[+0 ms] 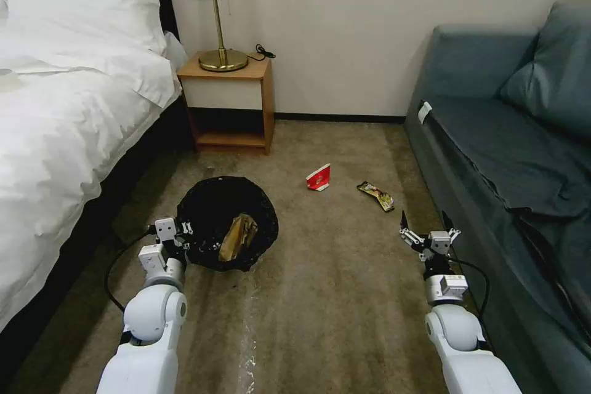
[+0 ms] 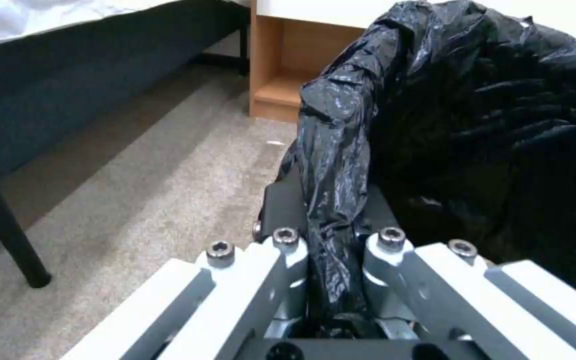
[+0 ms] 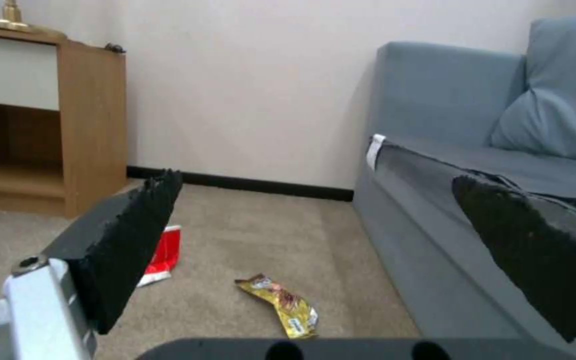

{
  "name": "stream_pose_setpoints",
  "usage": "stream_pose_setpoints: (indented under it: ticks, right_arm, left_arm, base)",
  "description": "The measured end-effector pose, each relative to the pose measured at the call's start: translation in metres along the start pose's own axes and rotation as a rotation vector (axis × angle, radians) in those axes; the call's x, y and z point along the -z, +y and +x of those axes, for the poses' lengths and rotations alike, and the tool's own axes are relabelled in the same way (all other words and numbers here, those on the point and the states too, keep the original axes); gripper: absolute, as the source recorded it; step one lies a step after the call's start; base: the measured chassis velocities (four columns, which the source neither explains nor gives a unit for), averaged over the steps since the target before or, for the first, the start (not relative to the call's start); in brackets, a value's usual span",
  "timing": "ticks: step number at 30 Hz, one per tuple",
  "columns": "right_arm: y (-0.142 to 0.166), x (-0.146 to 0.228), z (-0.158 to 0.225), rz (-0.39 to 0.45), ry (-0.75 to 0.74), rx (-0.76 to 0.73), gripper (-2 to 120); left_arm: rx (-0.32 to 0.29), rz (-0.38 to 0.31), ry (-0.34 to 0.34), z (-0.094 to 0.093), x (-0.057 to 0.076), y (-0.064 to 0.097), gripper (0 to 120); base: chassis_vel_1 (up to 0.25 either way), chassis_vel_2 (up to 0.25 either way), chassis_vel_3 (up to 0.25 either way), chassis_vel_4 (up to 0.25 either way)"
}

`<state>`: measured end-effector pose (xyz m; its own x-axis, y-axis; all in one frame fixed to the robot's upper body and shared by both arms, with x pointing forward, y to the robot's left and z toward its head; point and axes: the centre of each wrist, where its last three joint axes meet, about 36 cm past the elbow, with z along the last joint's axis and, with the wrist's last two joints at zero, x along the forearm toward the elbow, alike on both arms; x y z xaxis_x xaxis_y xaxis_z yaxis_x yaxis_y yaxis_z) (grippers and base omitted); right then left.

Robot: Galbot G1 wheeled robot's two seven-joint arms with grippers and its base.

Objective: Pick up the trash bin, then pick up the garbage on the floor and place it into the trash bin.

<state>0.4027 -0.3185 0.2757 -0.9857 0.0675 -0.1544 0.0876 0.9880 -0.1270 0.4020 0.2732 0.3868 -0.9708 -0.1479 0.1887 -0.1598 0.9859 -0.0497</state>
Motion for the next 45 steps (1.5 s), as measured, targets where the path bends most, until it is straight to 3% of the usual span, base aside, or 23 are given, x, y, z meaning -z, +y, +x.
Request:
stream_pose_setpoints:
  ticks: [22,45]
  right_arm:
    - [-0.004,-0.002,0.005,0.000,0.000,-0.007,100]
    - [-0.001,-0.002,0.006,-0.006,-0.002,-0.001,100]
  left_arm:
    - [0.002,-0.001,-0.006,0.003,0.001,0.001,4]
    - [0.025,-0.017,-0.011,0.007,0.003,0.012,4]
  base:
    - [-0.058,0.060,0.053,-0.052]
    - [-0.050,0.046,0.048,-0.051]
